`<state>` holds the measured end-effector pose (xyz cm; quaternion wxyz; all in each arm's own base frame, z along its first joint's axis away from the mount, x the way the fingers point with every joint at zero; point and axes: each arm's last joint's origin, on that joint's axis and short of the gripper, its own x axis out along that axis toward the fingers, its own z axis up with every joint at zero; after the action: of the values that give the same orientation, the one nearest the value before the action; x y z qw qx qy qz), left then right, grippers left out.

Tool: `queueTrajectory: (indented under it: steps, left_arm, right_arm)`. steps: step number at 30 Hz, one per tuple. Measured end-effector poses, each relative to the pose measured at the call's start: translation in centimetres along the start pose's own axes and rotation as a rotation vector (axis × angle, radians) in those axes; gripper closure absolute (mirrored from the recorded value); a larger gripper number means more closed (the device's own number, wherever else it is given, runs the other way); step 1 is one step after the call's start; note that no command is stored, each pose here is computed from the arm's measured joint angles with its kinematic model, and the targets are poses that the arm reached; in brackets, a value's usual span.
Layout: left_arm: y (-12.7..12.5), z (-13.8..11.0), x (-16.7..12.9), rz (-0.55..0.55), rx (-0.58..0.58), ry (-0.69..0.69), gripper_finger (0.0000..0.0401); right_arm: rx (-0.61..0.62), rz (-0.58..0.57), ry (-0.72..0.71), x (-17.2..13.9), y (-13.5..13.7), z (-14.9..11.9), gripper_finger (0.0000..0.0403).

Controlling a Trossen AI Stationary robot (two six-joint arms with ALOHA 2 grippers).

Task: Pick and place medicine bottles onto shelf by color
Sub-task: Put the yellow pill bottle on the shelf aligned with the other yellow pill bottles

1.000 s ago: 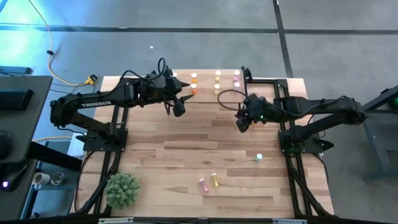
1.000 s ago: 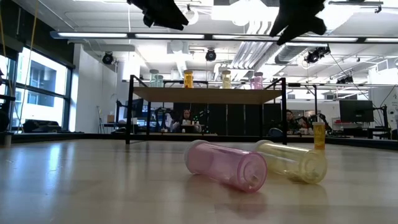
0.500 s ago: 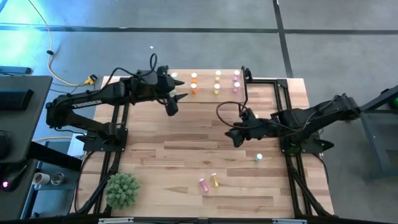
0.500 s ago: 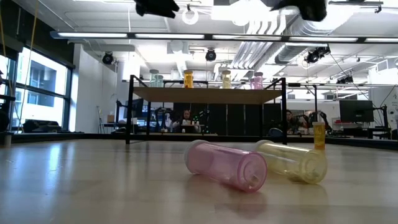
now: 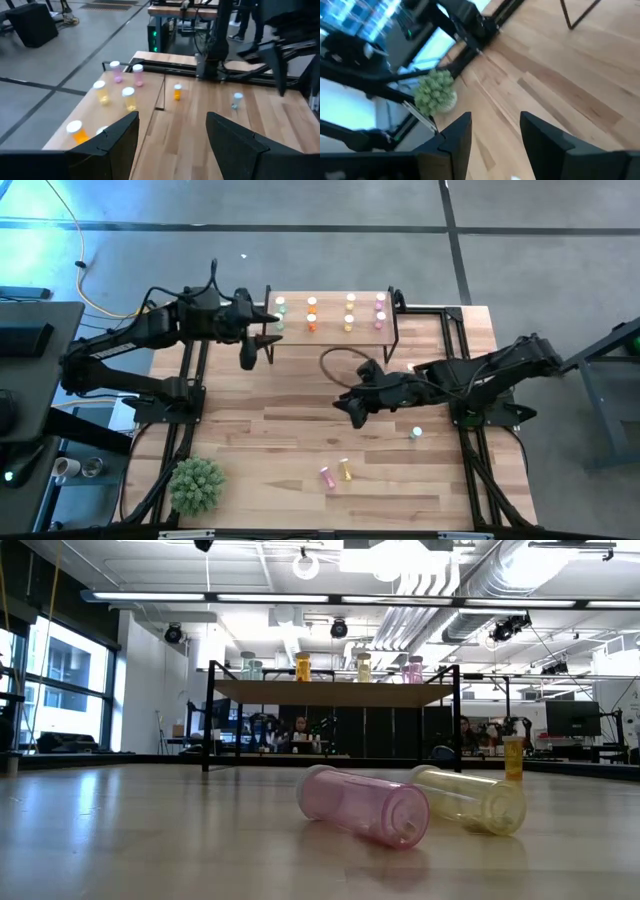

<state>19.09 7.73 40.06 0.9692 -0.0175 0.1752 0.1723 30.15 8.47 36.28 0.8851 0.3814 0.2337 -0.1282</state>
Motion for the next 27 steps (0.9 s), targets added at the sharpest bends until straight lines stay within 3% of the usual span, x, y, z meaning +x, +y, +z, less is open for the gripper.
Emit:
queueTrajectory:
  steps: [10, 16, 21, 27]
  left_arm:
    - [0.0, -0.6, -0.6, 0.005, 0.015, 0.059, 0.0183]
    - [0.0, -0.7, -0.6, 0.004, 0.015, 0.070, 0.0183]
    - [0.0, -0.7, -0.8, 0.004, 0.016, 0.066, 0.0183]
    - [0.0, -0.6, -1.2, 0.005, 0.024, 0.053, 0.0183]
  right_arm:
    - [0.020, -0.246, 0.264, 2.3, 3.4, -2.3, 0.0245]
    - [0.098, -0.388, 0.475, 5.0, 2.8, -5.5, 0.0245]
    - [0.157, -0.476, 0.554, 6.9, 1.9, -7.8, 0.0235]
    - [0.177, -0.520, 0.594, 8.7, 1.4, -9.2, 0.0192]
